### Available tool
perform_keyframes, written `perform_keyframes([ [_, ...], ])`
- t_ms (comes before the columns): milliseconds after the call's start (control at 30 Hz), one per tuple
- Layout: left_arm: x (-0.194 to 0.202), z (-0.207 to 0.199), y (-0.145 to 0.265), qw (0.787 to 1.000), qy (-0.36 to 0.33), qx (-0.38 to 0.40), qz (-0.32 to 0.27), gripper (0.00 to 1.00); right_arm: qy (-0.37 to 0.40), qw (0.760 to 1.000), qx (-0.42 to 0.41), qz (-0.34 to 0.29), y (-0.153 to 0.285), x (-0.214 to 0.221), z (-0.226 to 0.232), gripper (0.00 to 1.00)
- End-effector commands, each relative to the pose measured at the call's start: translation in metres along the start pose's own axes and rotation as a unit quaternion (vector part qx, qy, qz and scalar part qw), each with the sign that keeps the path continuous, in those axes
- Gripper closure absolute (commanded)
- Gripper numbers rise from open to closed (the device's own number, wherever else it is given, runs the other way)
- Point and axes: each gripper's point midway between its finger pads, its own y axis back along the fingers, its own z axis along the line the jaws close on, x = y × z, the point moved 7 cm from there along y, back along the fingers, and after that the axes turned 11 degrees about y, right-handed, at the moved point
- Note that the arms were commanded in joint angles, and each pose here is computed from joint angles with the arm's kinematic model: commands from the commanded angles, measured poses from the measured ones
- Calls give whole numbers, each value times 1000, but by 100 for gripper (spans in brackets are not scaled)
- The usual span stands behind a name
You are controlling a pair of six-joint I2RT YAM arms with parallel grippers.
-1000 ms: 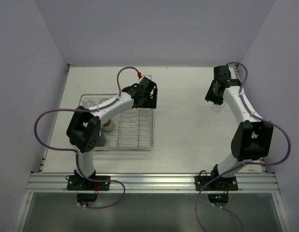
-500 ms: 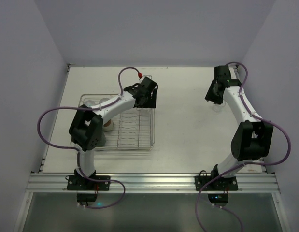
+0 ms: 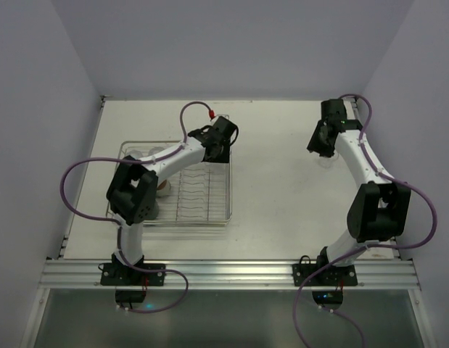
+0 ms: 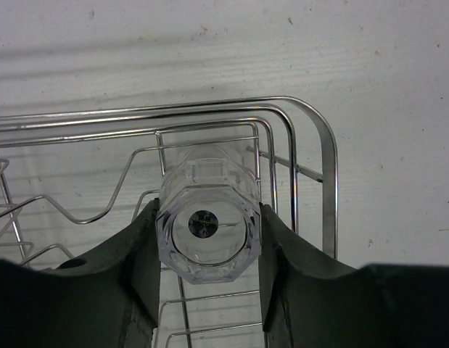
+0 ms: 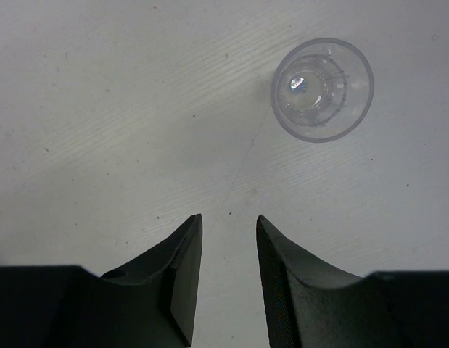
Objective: Unload the cups from the dish rack
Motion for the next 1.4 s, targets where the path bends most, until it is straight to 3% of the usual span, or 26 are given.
perform_keyframes([
  [0, -11, -8, 1, 1000, 7, 7, -14, 68, 1, 999, -14, -42, 21, -11, 1, 62],
  [133, -14, -5, 7, 1000, 8, 0, -21, 100, 9, 999, -22, -49, 31, -11, 7, 61],
  [467, -23, -1, 51, 998, 15, 7, -57, 100, 27, 996, -54, -59, 48, -5, 25, 61],
  [600, -28, -2, 81, 997, 17, 23, -76, 100, 28, 990, -125, -58, 64, 1, 37, 60],
  [700, -32, -4, 111, 993, 21, 75, -86, 100, 38, 980, -189, -51, 71, 3, 48, 59],
  [733, -33, -8, 126, 988, 15, 124, -90, 100, 40, 975, -213, -45, 72, 4, 53, 59],
  [900, -31, -4, 165, 967, 11, 224, -120, 100, 38, 951, -306, -24, 79, 13, 70, 59],
  [1033, -19, 0, 190, 941, 10, 315, -127, 100, 35, 906, -420, -20, 96, 17, 87, 59],
  [1100, -18, -3, 206, 918, 9, 369, -143, 100, 22, 863, -504, 11, 109, 26, 97, 59],
  [1167, -5, -3, 206, 904, 5, 410, -121, 100, 22, 824, -566, -4, 117, 22, 106, 59],
  [1200, -7, -5, 213, 891, 5, 434, -136, 100, -2, 795, -605, 42, 120, 33, 108, 59],
  [1233, 1, -4, 211, 884, 2, 451, -122, 100, 10, 772, -636, 15, 124, 27, 112, 59],
  [1267, 2, -4, 216, 877, 1, 465, -124, 100, -14, 749, -660, 58, 126, 37, 111, 59],
  [1367, 5, -7, 218, 859, 0, 494, -131, 100, -3, 707, -707, 30, 136, 35, 112, 59],
])
